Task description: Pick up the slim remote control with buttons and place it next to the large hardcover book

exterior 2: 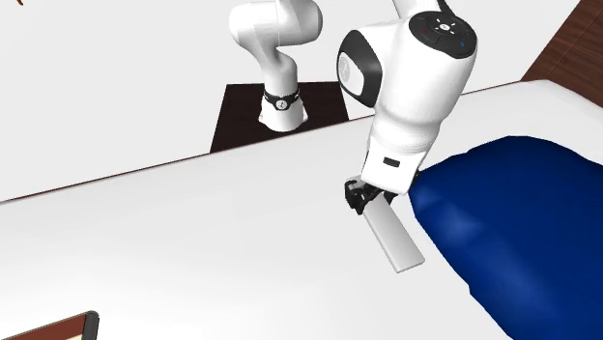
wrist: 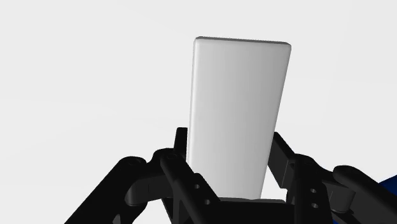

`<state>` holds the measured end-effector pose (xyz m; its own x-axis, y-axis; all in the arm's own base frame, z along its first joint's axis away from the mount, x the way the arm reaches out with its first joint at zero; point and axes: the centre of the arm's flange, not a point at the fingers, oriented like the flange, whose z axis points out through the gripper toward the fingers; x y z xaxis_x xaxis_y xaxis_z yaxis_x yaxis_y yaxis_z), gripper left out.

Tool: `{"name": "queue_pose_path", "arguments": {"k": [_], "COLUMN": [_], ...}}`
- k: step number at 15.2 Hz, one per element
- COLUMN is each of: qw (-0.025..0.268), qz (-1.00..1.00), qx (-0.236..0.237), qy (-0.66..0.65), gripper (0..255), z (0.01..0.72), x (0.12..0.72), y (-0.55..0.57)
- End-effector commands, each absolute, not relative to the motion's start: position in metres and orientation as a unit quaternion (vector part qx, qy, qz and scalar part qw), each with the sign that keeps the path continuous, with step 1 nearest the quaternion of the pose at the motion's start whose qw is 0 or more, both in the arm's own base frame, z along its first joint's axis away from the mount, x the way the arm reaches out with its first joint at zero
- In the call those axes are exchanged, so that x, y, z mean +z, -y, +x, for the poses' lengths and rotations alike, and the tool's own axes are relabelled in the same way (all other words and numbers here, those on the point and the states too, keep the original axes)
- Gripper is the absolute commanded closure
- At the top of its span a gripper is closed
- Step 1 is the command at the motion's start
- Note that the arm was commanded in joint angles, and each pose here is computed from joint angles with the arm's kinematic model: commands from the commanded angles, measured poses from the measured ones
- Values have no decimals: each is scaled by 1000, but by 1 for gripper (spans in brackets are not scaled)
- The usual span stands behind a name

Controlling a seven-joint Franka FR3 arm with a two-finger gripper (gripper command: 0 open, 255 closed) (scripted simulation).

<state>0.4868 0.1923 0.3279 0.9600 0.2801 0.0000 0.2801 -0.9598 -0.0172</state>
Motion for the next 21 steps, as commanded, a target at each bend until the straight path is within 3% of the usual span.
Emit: {"name": "queue_pose_path", "arguments": {"k": [1, 8, 21], "qw": [8, 9, 9], "qz": [-990, -990, -990], "qx": [1, 1, 1], "qy": [142, 142, 142], "gripper": [255, 255, 255], "z": [487, 487, 487], "x": [328, 328, 396], "y": [-192, -192, -192]}}
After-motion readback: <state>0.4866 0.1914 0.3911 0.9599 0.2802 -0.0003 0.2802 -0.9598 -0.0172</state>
